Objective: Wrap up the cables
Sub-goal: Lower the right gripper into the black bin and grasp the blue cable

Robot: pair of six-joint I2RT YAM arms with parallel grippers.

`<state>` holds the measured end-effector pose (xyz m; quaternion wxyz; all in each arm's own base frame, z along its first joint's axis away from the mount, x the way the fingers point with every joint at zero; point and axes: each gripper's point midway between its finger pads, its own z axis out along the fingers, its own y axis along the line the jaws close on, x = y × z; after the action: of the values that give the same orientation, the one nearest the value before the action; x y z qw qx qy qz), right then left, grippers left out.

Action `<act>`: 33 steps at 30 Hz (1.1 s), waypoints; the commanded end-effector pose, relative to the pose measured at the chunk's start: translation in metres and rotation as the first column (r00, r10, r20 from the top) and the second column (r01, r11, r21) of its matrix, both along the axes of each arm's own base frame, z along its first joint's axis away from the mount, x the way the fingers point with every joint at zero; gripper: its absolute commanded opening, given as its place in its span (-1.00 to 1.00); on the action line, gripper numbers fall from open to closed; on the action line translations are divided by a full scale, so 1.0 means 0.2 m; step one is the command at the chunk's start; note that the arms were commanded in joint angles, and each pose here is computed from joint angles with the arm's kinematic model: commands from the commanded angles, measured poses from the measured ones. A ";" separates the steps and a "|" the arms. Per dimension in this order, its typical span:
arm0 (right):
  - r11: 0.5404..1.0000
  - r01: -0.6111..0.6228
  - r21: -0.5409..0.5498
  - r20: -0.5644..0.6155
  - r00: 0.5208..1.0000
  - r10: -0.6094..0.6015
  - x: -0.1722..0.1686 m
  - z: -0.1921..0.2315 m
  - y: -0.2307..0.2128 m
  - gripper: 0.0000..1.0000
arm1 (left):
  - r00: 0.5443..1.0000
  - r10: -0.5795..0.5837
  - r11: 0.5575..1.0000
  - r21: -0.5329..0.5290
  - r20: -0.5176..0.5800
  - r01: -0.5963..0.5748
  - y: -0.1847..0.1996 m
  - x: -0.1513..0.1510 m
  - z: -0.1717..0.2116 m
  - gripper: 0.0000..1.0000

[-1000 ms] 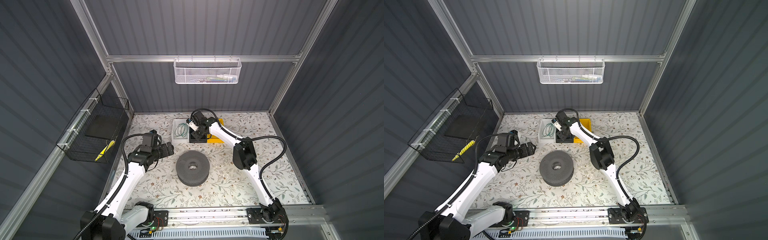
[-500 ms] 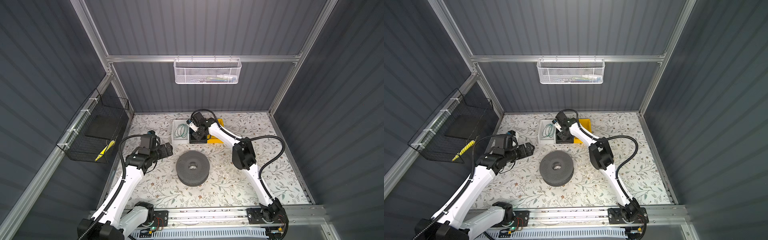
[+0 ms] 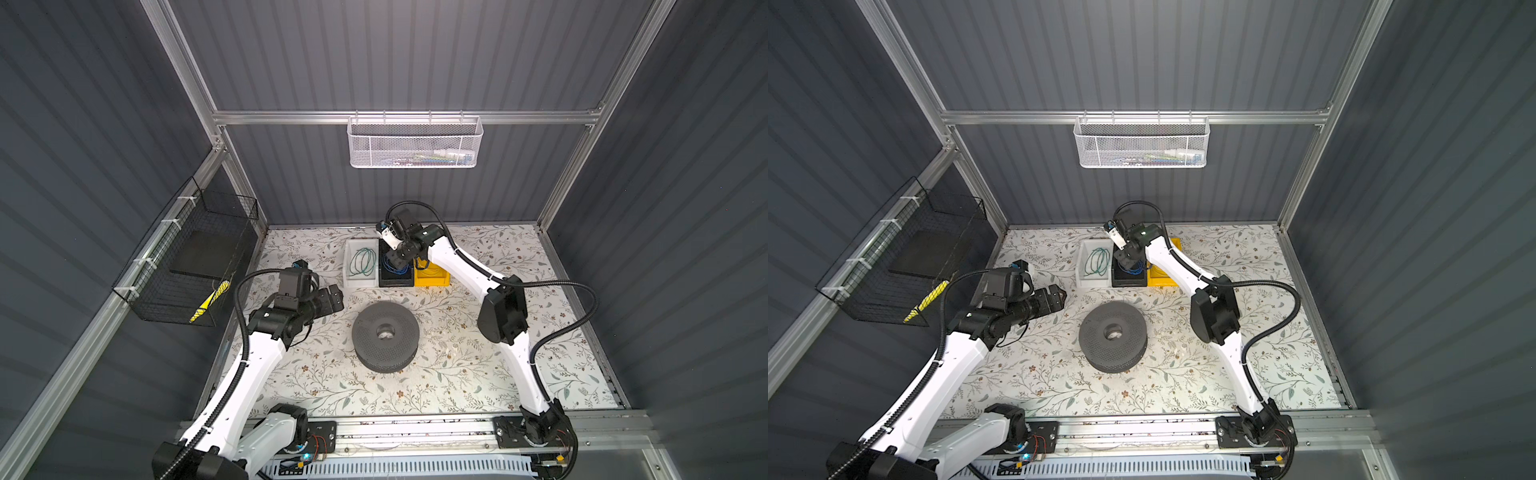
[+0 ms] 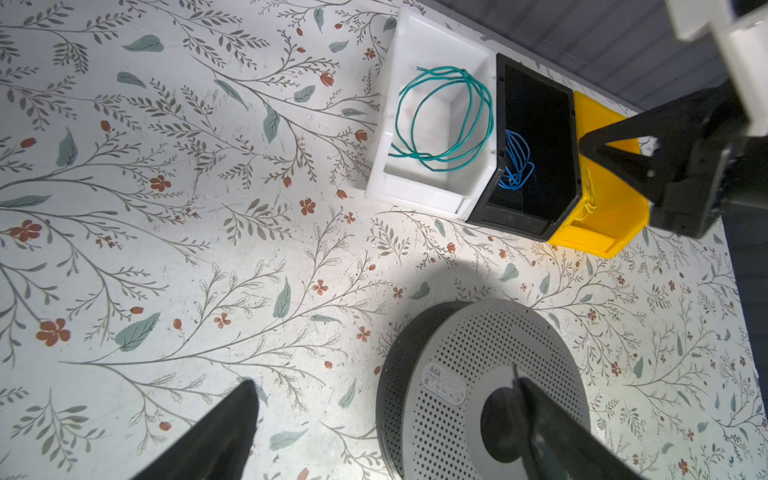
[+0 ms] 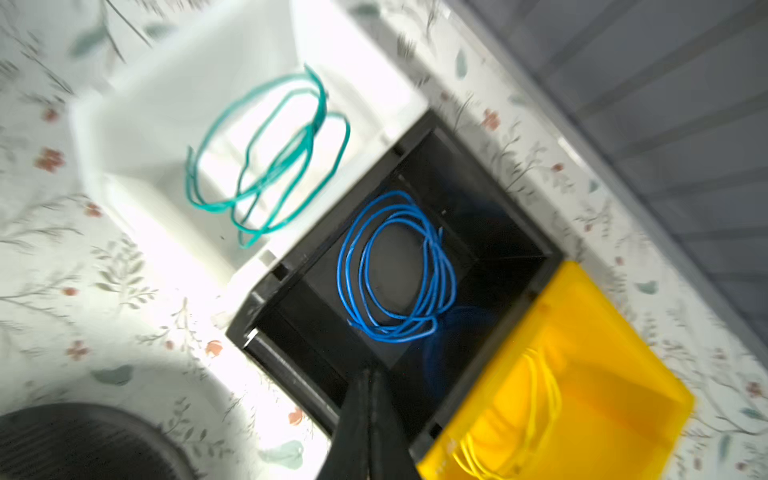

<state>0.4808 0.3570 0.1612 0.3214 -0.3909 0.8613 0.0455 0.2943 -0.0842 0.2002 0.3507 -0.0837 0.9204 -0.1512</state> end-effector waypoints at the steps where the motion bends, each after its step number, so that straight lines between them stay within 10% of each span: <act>1: 0.999 -0.036 0.013 -0.052 0.998 0.037 -0.06 -0.02 0.02 -0.98 | 1.000 -0.007 1.000 0.007 0.019 0.007 0.01 -0.01 0.06 0.92; 18: 0.985 -0.172 -0.032 -0.211 0.964 0.162 -0.09 -0.39 0.07 0.00 | 1.000 -0.001 1.000 -0.016 0.013 0.001 0.01 -0.07 0.05 0.93; 33: 0.981 -0.123 -0.149 -0.164 0.982 0.098 0.02 -0.55 0.02 0.03 | 1.000 0.011 1.000 -0.009 0.008 -0.010 0.04 -0.12 0.04 0.93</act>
<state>0.4803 0.3679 0.0626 0.2256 -0.4540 0.8603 0.0536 0.2795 -0.0804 0.2170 0.3690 -0.0839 0.9119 -0.1586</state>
